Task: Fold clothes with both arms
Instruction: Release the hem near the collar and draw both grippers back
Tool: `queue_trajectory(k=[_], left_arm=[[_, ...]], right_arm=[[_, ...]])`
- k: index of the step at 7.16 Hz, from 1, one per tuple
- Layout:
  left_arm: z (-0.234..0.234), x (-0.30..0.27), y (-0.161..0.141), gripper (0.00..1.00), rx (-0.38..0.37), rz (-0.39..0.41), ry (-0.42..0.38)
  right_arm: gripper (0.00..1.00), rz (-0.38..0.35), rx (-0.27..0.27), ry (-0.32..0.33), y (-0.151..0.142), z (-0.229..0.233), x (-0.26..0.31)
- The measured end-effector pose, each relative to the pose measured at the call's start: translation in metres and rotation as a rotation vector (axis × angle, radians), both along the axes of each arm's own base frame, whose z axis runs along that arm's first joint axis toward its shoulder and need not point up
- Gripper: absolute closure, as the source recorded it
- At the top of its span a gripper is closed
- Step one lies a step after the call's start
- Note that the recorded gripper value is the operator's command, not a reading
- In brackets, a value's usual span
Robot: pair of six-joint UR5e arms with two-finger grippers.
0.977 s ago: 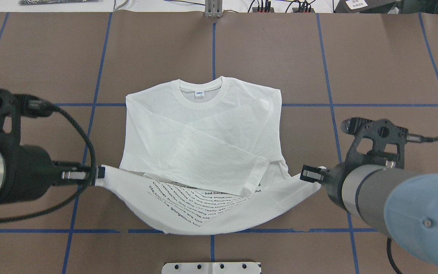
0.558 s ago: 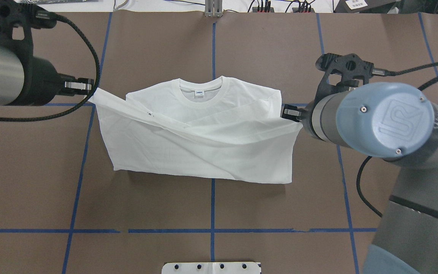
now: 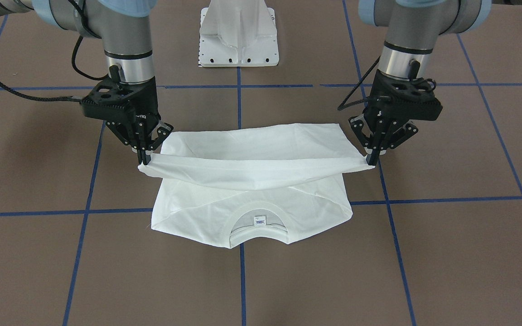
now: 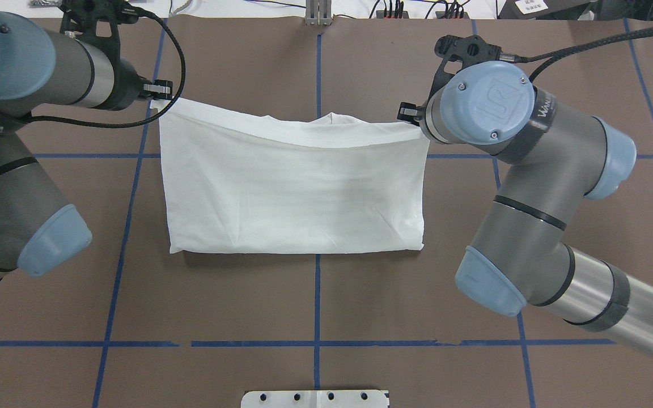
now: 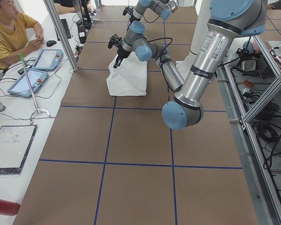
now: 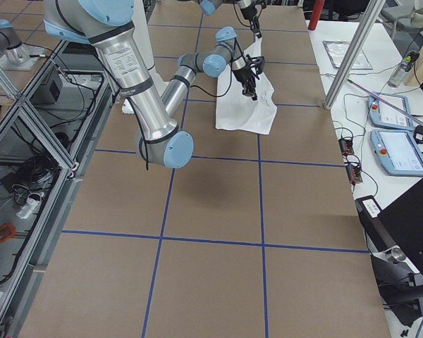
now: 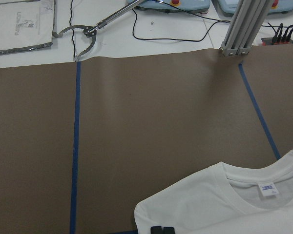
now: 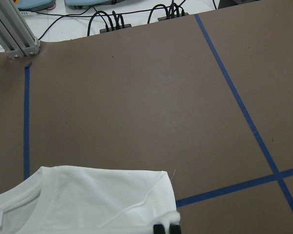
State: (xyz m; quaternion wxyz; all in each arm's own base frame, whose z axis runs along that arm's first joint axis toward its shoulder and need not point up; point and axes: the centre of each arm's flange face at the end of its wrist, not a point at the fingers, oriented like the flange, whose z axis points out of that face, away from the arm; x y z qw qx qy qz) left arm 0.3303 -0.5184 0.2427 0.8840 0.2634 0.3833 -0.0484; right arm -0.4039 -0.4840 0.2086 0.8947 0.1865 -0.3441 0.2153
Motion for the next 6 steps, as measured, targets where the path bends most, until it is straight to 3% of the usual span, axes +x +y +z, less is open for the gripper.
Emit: queue_trajectory(k=[3, 4, 5, 6], left_arm=[[0.055, 0.071, -0.028, 1.00, 0.018, 0.019, -0.015], [0.068, 0.085, -0.036, 0.88, 0.021, 0.026, -0.024], [0.075, 0.089, -0.040, 0.01, 0.044, 0.045, -0.042], [0.071, 0.087, -0.040, 0.00, 0.083, 0.072, -0.053]], right_arm=[[1.00, -0.010, -0.035, 0.061, -0.025, 0.025, -0.033], [0.01, -0.017, -0.042, 0.083, -0.033, 0.036, -0.043], [0.00, -0.018, -0.040, 0.086, -0.041, 0.043, -0.054], [0.00, -0.022, -0.037, 0.073, -0.050, 0.043, -0.061]])
